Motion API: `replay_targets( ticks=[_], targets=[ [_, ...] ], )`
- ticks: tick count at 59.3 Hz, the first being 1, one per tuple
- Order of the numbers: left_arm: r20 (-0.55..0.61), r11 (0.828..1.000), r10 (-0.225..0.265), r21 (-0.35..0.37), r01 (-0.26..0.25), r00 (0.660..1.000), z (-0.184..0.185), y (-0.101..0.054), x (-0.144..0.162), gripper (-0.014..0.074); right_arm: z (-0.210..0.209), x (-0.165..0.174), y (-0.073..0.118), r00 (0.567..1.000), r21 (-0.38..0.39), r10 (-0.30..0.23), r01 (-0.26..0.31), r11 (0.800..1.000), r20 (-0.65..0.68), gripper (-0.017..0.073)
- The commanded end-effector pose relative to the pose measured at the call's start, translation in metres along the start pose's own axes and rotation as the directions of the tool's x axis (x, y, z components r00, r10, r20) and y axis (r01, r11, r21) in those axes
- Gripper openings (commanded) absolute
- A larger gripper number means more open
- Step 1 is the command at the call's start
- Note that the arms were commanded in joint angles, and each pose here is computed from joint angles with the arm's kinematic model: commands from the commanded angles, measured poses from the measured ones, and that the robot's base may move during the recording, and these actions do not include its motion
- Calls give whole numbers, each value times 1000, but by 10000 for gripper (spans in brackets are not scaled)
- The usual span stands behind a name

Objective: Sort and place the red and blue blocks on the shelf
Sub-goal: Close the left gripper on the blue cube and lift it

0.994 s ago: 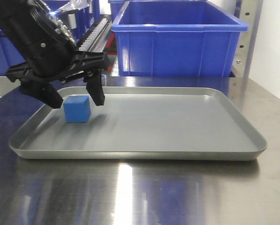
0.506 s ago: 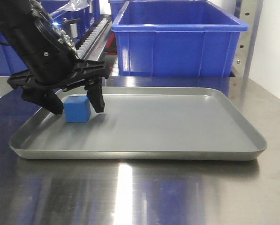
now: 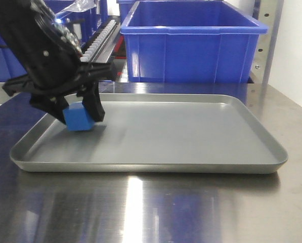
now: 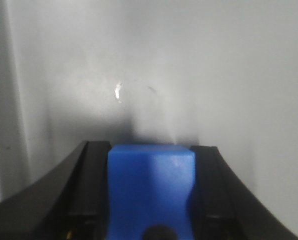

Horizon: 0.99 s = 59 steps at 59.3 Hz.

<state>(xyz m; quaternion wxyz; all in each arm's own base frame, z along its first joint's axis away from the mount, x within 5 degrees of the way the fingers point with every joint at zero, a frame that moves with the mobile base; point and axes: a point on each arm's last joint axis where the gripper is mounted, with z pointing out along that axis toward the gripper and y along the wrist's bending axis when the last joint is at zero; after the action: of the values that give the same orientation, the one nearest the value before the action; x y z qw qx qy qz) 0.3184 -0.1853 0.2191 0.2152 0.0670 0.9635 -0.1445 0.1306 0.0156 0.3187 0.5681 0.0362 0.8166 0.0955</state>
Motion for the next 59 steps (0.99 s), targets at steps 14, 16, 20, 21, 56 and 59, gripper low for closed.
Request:
replay_targets(
  ticks=[14,16,20,21,56,59],
  targets=[
    [296,997,-67,66,50,953,-108,16,-27,123,-5,-18,3,992,-16,-9,11,1000,122,58],
    [324,997,-65,57,49,944,-118,21,-28,123,-5,-18,3,992,-16,-9,11,1000,122,58],
    [384,998,-63,39,52,921,-141,30,-27,123,-5,-18,3,992,-16,-9,11,1000,122,58],
    [402,998,-62,30,54,913,-148,34,-25,123,-5,-18,3,992,-16,-9,11,1000,122,58],
    [661,996,-59,-7,84,748,-221,76,86,122,-5,-18,3,992,-16,-9,11,1000,122,58],
    [664,996,-59,-6,84,745,-220,78,93,122,-5,-18,3,992,-16,-9,11,1000,122,58]
  ],
)
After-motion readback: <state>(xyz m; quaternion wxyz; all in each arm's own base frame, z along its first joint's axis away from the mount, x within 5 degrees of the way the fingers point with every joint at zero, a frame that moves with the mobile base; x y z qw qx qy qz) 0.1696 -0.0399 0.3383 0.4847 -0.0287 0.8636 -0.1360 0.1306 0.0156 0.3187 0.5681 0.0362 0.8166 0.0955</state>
